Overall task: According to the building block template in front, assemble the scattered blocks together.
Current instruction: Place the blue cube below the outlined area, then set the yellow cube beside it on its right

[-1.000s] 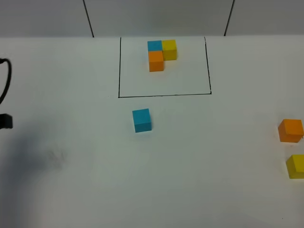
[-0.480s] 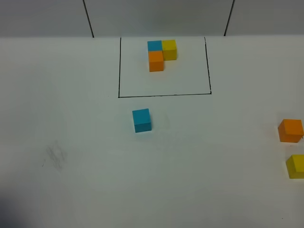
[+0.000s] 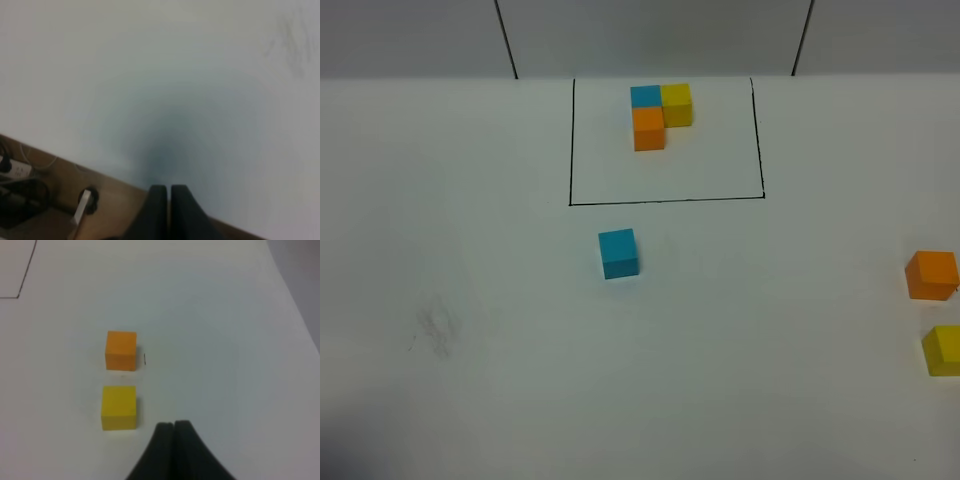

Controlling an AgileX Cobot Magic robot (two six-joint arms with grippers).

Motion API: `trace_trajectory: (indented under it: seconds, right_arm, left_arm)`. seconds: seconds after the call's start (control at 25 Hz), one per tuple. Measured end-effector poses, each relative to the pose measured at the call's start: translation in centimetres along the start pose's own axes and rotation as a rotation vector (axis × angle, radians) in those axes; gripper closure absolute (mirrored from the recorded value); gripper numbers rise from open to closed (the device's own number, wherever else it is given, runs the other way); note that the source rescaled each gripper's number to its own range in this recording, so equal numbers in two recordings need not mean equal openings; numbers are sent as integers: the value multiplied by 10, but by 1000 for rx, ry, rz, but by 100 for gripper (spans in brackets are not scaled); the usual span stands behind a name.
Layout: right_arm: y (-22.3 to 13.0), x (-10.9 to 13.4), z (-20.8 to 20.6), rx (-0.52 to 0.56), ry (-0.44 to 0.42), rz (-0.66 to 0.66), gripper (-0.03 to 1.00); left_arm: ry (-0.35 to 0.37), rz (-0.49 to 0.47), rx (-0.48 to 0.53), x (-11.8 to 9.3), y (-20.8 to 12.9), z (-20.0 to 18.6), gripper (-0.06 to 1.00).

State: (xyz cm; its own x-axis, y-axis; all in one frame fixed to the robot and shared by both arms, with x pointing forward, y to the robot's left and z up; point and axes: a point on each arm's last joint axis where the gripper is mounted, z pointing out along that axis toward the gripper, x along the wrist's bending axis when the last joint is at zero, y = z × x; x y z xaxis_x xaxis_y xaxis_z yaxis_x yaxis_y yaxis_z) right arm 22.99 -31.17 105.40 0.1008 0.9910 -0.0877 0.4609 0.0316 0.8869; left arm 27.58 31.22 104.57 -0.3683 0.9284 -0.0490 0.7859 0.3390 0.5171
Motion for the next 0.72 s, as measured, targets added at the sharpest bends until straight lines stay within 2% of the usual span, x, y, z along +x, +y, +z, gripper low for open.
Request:
trace_trajectory:
  seconds: [0.12,0.24,0.72]
  right_arm:
    - [0,0,0,0,0,0,97]
    - [0,0,0,0,0,0,97]
    - [0,0,0,0,1,0,97]
  left_arm:
    - [-2,0,-79,0,-3,3,94]
    - [-2,3,-105,0,-4,3,94]
    - [-4,6,-115,0,-4,3,94]
